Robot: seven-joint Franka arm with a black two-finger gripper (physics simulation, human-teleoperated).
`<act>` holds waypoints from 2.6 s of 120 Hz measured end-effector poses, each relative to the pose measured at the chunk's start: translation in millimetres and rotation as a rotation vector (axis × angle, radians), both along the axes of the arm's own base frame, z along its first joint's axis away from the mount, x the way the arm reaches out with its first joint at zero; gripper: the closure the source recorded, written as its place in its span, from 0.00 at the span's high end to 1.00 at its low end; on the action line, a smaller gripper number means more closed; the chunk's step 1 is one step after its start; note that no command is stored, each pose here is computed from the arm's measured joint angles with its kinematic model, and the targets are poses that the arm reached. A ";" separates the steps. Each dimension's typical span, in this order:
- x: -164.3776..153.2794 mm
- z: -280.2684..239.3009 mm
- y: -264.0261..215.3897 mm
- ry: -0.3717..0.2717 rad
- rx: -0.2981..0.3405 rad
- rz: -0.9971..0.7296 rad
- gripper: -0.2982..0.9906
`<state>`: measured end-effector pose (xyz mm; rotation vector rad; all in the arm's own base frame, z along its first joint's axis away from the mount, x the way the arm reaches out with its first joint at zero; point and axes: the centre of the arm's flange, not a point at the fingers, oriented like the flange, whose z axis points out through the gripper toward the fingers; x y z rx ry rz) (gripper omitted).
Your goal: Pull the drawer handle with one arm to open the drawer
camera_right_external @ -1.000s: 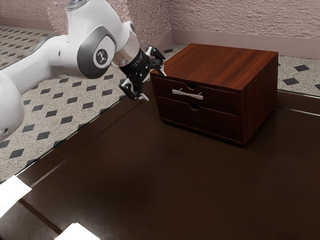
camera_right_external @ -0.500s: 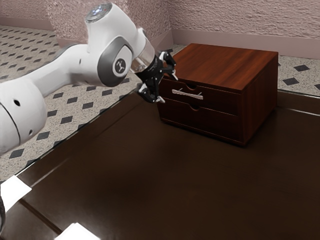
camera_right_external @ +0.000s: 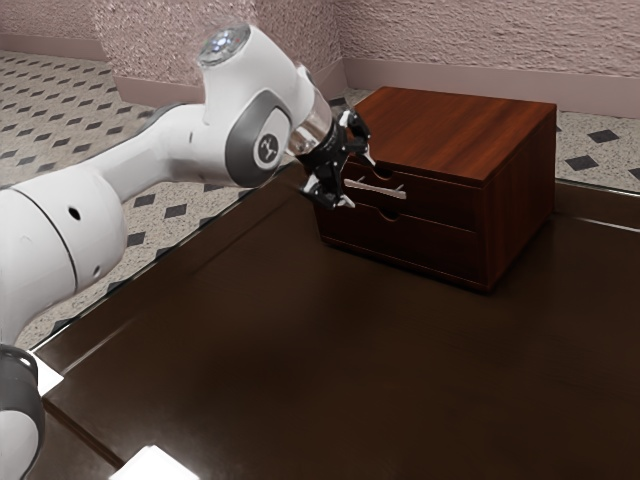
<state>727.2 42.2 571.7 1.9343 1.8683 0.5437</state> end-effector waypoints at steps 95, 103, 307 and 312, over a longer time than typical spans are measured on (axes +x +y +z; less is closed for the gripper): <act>10.5 -21.9 -2.9 -0.001 -0.011 0.024 0.40; 10.5 -21.8 -3.1 -0.001 -0.011 0.026 0.36; -152.8 -15.4 -8.3 0.073 -0.065 0.056 0.16; -154.6 -15.4 -8.3 0.071 -0.066 0.057 0.16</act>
